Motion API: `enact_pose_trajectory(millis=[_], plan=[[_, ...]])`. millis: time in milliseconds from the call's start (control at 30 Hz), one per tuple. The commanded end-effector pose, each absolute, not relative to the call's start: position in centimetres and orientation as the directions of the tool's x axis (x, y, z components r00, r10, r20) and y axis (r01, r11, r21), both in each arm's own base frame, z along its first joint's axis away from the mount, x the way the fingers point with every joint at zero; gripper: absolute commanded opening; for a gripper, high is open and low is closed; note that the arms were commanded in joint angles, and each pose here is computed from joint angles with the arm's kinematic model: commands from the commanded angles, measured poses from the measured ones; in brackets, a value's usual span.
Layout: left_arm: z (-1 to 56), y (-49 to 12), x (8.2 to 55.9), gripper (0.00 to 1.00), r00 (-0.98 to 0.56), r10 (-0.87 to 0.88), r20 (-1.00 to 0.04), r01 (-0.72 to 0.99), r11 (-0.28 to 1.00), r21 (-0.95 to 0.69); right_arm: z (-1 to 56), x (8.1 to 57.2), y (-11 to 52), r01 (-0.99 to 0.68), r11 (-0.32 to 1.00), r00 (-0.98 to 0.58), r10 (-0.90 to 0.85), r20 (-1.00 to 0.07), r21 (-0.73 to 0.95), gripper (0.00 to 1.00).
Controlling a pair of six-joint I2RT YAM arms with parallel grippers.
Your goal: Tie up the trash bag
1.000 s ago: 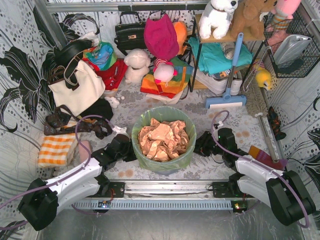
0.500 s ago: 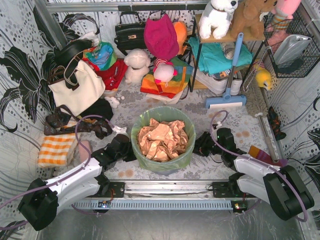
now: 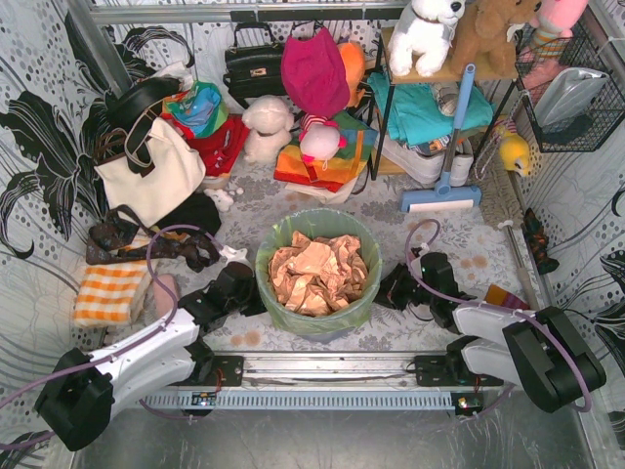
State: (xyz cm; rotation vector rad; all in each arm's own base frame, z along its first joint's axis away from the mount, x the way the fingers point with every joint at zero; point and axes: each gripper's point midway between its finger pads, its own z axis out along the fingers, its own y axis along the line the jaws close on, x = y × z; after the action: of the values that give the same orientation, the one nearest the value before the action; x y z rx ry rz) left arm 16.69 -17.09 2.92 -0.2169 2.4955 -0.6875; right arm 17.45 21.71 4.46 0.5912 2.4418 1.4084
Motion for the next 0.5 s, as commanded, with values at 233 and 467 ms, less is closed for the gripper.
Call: enact_pose_trajectory(millis=[233,467], plan=[[5.2,-16.1,18.4,0.09,-0.769,-0.403,-0.497,-0.107,0.847,-0.521,7.5,17.9,22.0,0.135,0.372,-0.865,0.496,-0.074,0.918,0.0],[7.2,-15.0,18.3,0.0,-0.737,-0.457,-0.498,-0.165,0.836,-0.523,8.2,18.2,20.3,0.149,0.409,-0.811,0.571,-0.125,0.9,0.0]])
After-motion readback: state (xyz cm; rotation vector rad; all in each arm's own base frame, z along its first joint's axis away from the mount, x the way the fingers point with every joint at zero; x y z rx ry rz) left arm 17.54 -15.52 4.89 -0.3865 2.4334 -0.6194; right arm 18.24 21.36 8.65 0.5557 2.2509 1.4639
